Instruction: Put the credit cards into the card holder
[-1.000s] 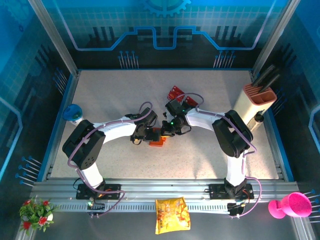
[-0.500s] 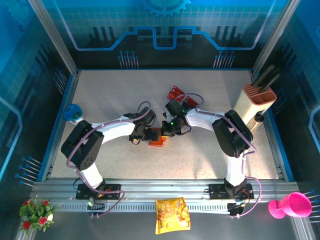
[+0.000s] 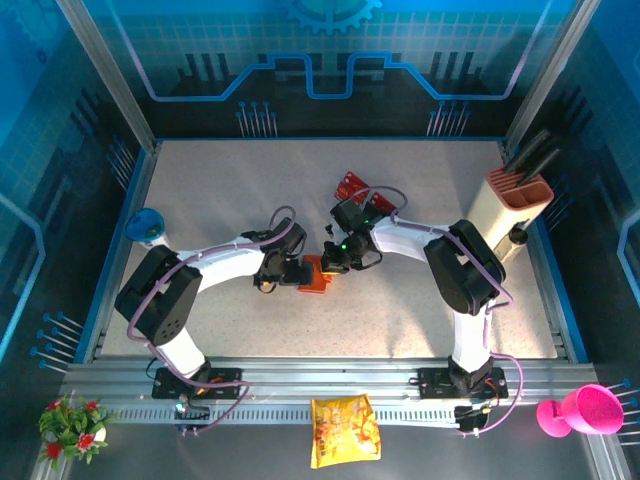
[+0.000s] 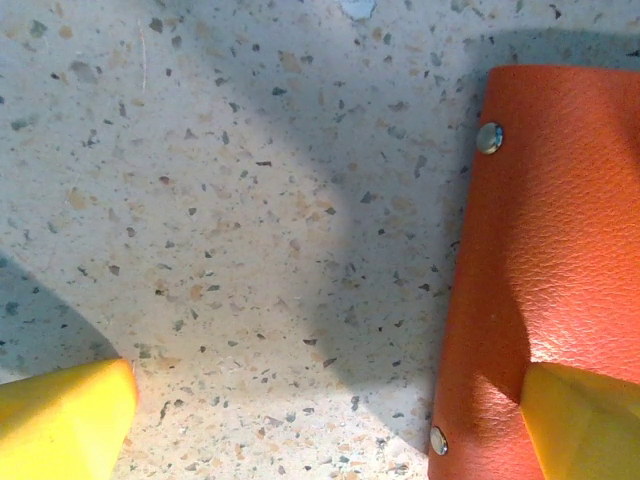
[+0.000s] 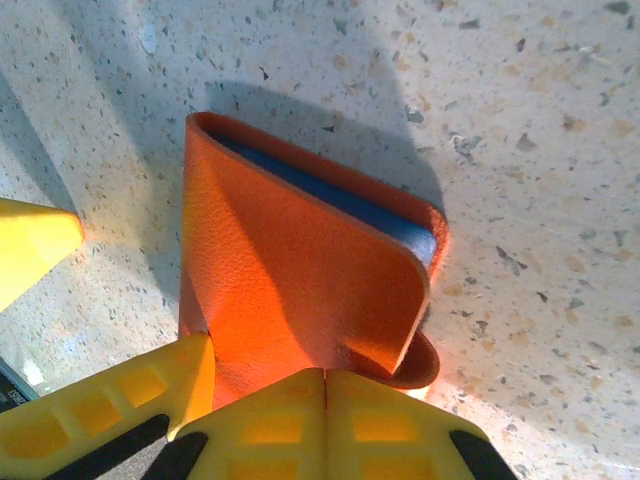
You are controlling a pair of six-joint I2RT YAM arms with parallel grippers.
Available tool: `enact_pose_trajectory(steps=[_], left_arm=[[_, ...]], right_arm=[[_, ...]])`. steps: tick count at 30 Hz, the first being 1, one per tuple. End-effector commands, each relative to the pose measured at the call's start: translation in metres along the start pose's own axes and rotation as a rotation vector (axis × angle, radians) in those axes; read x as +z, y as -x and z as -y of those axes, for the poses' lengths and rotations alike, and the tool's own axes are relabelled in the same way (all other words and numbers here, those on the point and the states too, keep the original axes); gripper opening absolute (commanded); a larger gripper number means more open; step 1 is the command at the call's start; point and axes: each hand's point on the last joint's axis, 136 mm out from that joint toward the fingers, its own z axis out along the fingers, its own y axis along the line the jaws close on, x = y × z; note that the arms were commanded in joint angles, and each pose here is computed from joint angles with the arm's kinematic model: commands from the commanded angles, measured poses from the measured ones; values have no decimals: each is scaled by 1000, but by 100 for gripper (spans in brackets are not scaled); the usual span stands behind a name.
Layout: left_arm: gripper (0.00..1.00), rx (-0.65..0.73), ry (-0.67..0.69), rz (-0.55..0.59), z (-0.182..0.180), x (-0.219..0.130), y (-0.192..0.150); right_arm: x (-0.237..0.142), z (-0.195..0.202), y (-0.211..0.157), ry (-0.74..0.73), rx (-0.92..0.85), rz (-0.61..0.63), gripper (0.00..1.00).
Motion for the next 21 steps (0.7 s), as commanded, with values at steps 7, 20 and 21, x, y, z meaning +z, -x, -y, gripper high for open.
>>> enact_pose_trajectory(steps=[7, 20, 21], left_arm=[[99, 22, 101, -131, -30, 22, -43], [99, 22, 100, -128, -31, 22, -44], [99, 21, 100, -128, -31, 22, -44]], right_arm=[[-18, -16, 12, -8, -33, 39, 0], [-3, -20, 11, -11, -44, 9, 0], [0, -18, 10, -17, -44, 4, 0]])
